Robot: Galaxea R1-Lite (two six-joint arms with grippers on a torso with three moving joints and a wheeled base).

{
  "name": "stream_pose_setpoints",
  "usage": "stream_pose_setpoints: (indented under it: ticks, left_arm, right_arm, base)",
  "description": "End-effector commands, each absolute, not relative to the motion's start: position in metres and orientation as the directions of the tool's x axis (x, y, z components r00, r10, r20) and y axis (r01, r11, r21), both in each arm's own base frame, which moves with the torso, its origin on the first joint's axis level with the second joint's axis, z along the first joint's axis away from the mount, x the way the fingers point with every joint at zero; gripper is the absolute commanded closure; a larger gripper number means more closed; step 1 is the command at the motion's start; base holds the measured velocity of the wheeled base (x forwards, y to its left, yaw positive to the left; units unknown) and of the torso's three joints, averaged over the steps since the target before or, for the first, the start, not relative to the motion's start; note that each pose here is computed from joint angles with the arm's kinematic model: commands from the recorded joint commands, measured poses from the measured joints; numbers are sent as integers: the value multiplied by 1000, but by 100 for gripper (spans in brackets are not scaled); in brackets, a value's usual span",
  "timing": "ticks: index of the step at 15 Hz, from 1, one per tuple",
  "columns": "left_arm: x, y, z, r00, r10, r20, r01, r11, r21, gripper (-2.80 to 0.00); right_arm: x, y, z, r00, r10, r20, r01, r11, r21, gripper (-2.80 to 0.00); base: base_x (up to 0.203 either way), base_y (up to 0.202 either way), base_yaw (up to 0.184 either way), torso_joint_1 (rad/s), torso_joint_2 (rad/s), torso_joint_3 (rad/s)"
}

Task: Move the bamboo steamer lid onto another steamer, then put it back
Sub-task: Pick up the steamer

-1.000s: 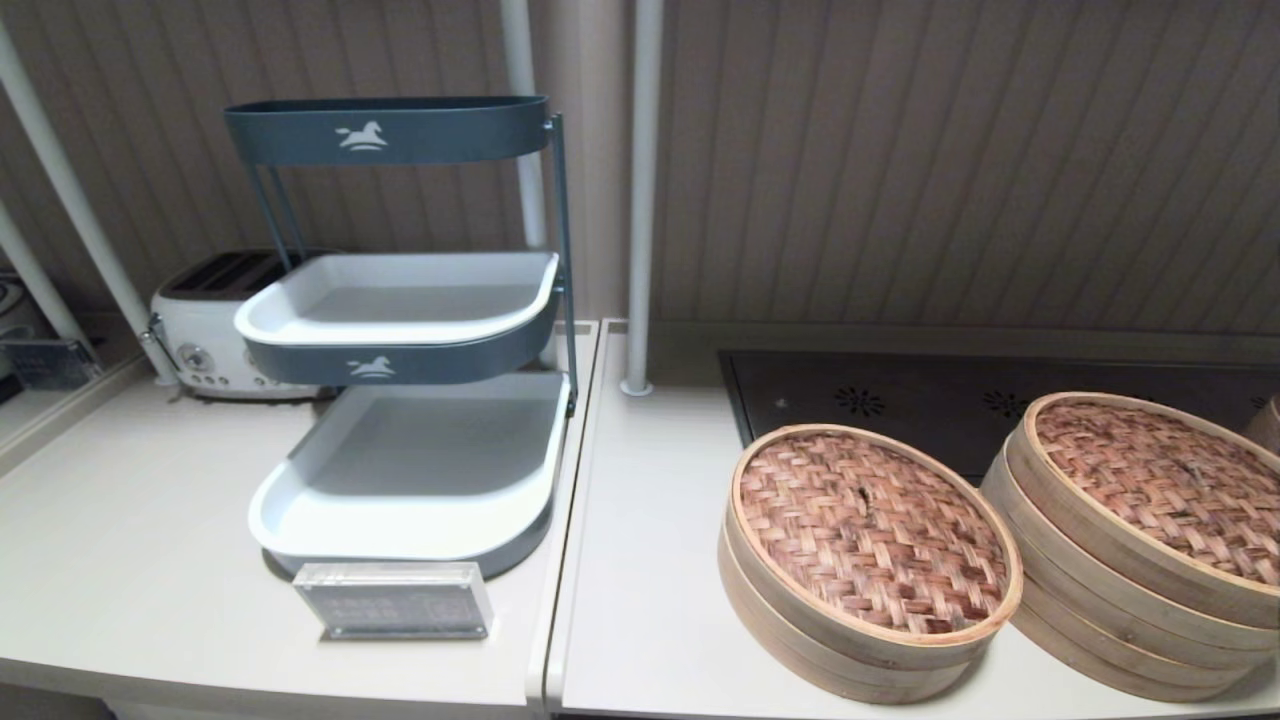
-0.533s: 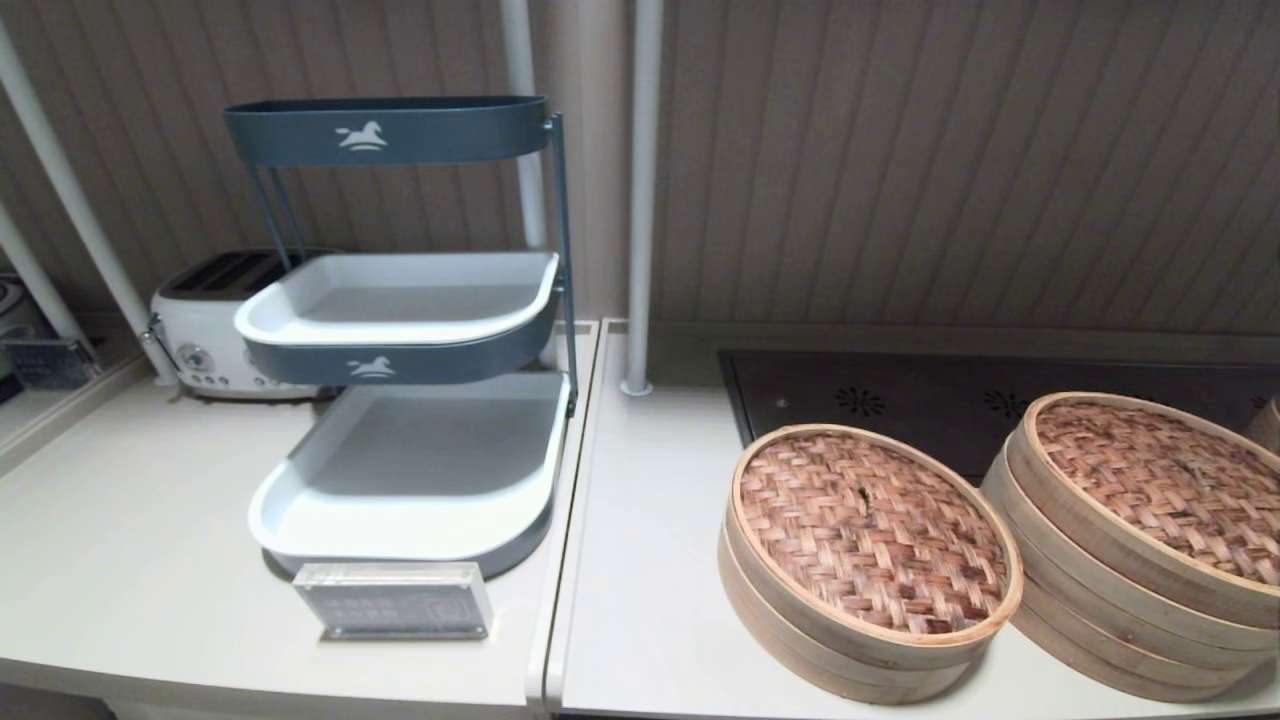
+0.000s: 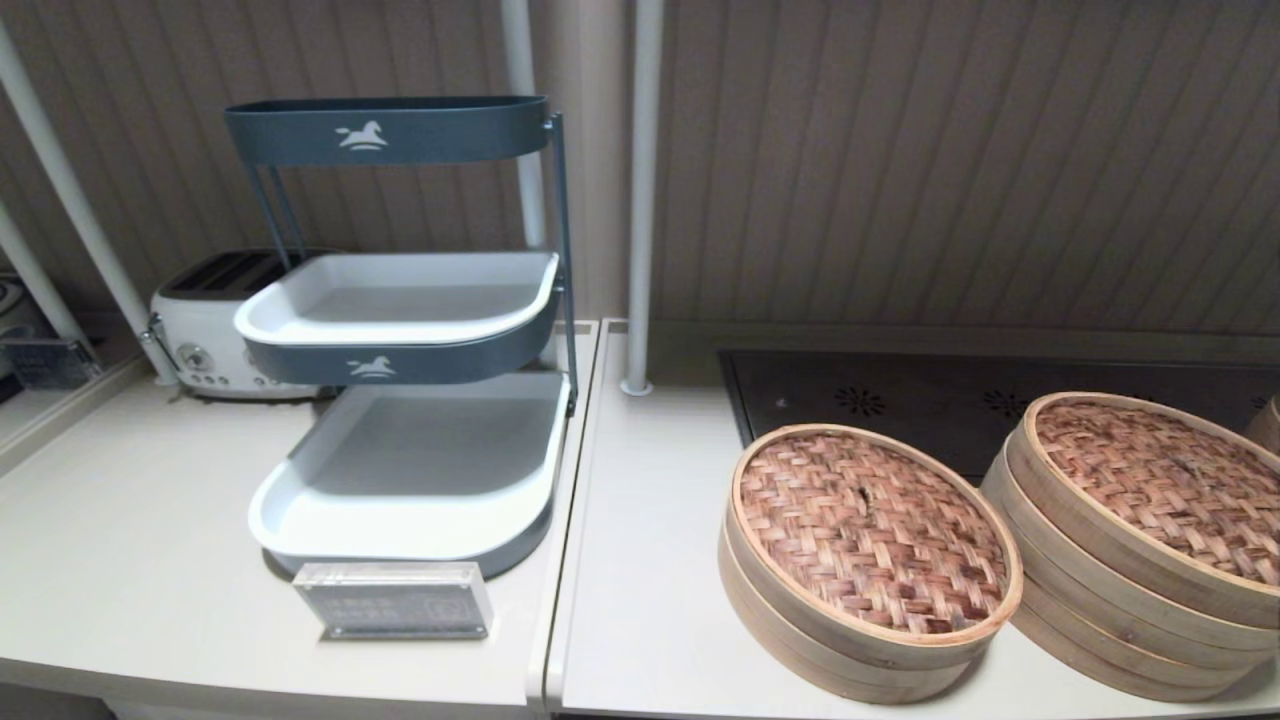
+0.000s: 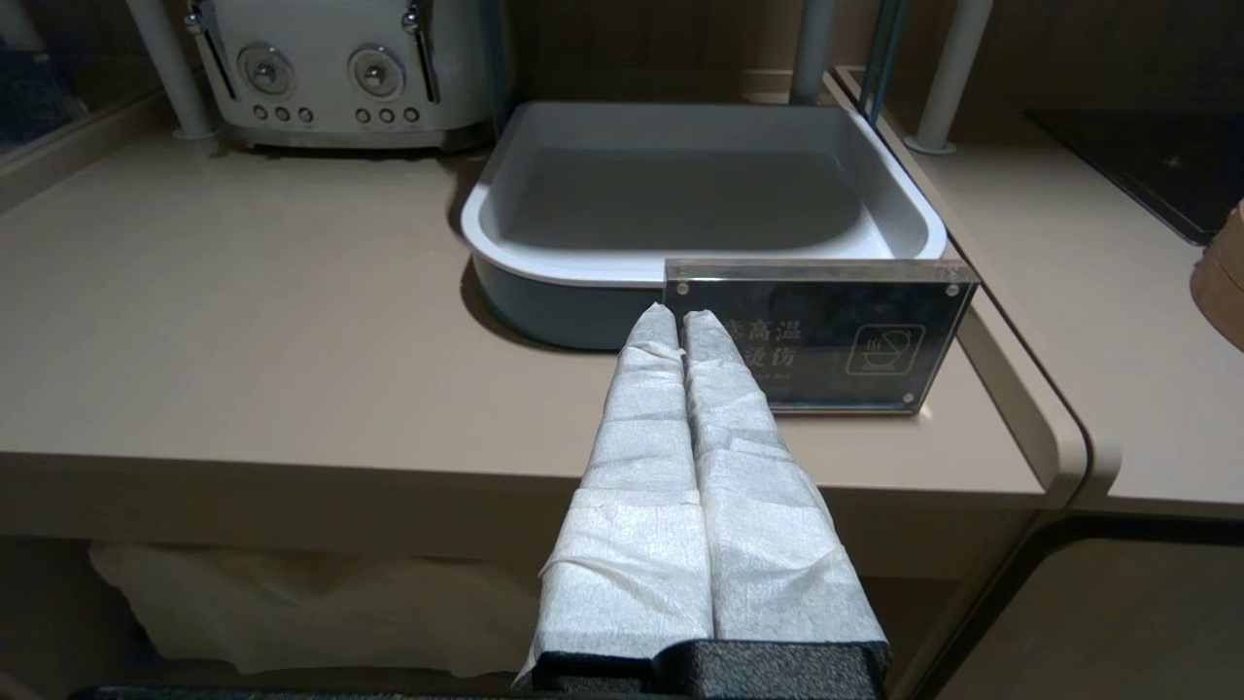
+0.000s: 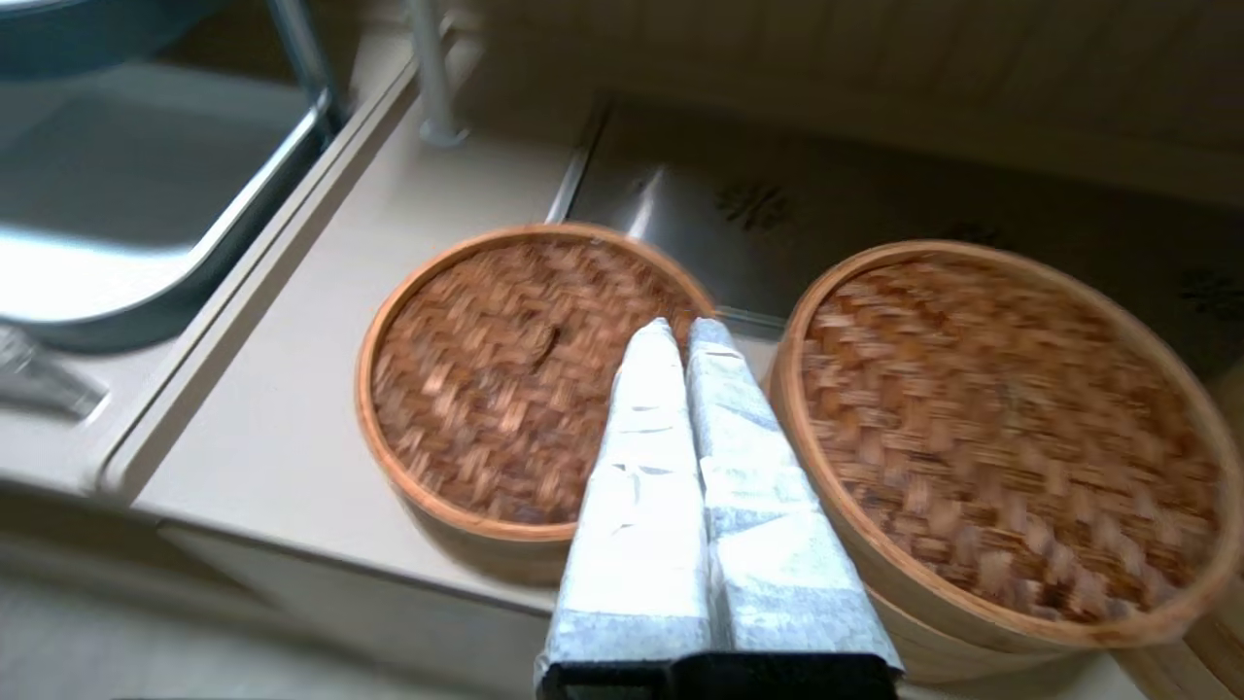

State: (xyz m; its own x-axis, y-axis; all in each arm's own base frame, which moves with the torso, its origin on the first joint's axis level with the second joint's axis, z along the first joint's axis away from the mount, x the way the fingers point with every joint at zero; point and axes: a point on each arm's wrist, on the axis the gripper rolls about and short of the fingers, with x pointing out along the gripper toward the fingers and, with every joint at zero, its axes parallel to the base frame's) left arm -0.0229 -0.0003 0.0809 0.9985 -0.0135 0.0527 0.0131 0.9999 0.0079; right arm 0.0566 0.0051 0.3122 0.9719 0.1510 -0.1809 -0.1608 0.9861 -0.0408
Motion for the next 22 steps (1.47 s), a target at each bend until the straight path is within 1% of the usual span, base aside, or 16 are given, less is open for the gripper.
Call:
stream_pose_setpoints:
  ticks: [1,3,5,7,9,10,11,12,15,22]
  left_arm:
    - [-21,0,73,1000,-14,28,14,1000,8,0]
    - [-21,0,73,1000,-14,28,14,1000,8,0]
    - [-21,0,73,1000,-14,28,14,1000,8,0]
    - [-21,0,73,1000,-14,28,14,1000,8,0]
    - [-21,0,73,1000,-14,28,14,1000,8,0]
    - [-21,0,73,1000,-14,28,14,1000,8,0]
    - [-21,0,73,1000,-14,28,14,1000,8,0]
    - [-21,0,73,1000,-14,28,14,1000,8,0]
    - [-21,0,73,1000,-14,28,14,1000,8,0]
    - [-21,0,73,1000,-14,28,14,1000,8,0]
  right_arm:
    - [129,13,318,891,204,-405,-225,974,-2,0]
    - [166,21,320,804,295,-516,-309,949,61,0]
    - [202,27,310,696,340,-633,-339,932,128,0]
    - [230,32,297,589,353,-727,-326,927,186,0]
    - [248,48,285,480,370,-795,-305,920,245,0]
    - [258,54,277,446,364,-818,-275,925,262,0]
    - [265,61,274,432,355,-829,-264,929,260,0]
    - [271,69,270,421,343,-840,-258,933,252,-280]
    - [292,84,253,395,272,-877,-236,953,189,-280]
    - [333,96,208,325,134,-936,-176,981,79,-280]
  base:
    - [0,0,0,0,0,0]
    - [0,0,0,0,0,0]
    - [0,0,0,0,0,0]
    - [0,0,0,0,0,0]
    - [0,0,0,0,0,0]
    - [0,0,0,0,0,0]
    - [0,0,0,0,0,0]
    - [0,0,0,0,0,0]
    - [0,0,0,0,0,0]
    - [0,0,0,0,0,0]
